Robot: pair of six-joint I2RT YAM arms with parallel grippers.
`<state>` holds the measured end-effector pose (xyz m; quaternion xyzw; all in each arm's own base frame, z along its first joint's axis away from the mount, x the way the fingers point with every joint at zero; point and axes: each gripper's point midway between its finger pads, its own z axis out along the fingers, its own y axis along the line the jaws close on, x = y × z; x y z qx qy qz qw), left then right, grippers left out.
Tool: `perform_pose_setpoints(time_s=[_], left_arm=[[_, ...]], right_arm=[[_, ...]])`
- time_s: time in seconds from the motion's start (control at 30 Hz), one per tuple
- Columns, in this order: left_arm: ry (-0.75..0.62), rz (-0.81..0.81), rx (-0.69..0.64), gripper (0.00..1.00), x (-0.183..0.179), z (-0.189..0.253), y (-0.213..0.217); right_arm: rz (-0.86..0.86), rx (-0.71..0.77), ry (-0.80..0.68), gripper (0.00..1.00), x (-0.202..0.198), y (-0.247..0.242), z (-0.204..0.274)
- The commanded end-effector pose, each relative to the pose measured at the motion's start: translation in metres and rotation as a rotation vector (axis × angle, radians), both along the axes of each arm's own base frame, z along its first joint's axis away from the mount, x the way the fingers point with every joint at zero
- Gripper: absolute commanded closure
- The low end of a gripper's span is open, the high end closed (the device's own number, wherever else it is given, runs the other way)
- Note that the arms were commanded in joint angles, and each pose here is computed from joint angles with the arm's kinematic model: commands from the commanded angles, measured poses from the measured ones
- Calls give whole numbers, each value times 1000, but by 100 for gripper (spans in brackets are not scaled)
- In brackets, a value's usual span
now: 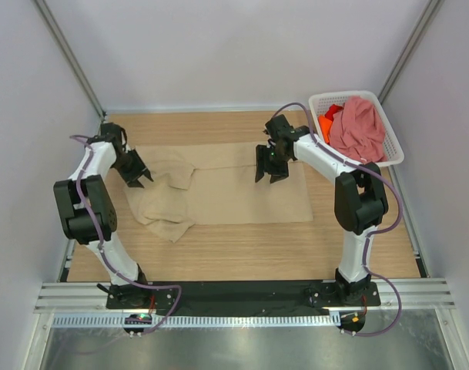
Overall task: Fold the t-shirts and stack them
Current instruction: Fold the tshirt
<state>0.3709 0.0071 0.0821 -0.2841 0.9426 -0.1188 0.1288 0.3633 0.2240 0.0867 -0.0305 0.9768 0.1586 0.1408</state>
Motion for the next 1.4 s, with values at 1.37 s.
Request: perform_pose_setpoints(time_s=[1.37], left_arm=[[-66, 70, -319, 85, 26, -2, -5]], right_arm=[[68, 82, -52, 40, -6, 9, 25]])
